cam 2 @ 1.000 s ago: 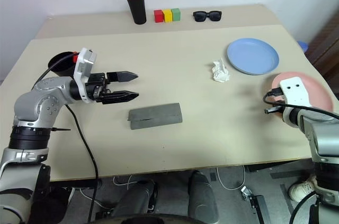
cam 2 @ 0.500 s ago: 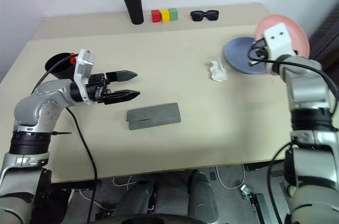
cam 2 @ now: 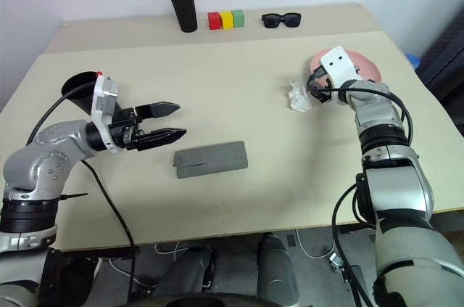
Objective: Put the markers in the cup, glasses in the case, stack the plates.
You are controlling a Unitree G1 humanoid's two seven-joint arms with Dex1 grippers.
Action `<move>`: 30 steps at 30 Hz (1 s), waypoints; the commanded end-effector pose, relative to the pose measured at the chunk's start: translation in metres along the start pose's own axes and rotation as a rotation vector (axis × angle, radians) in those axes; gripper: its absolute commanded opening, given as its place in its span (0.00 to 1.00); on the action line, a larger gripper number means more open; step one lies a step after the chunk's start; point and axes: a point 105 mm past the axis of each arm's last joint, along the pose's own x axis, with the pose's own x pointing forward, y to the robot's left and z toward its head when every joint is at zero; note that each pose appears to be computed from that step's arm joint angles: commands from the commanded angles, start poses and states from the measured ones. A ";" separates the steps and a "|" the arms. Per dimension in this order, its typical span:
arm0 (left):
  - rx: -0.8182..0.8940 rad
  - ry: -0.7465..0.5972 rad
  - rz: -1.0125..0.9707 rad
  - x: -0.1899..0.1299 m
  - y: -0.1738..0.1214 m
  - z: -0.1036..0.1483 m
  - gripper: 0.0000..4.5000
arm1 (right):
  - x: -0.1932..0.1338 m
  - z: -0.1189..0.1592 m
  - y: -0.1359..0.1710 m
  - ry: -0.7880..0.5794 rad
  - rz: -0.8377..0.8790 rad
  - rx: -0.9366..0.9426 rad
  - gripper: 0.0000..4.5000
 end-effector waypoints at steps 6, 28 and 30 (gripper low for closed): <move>0.056 -0.051 -0.015 0.000 0.001 0.018 1.00 | -0.019 0.027 0.035 -0.133 0.189 0.156 0.99; 0.062 -0.049 0.018 -0.006 -0.002 0.019 1.00 | 0.006 -0.011 0.057 -0.012 0.165 0.114 0.01; 0.058 -0.051 0.022 -0.007 -0.003 0.018 1.00 | 0.004 0.009 0.040 -0.082 0.120 0.158 0.01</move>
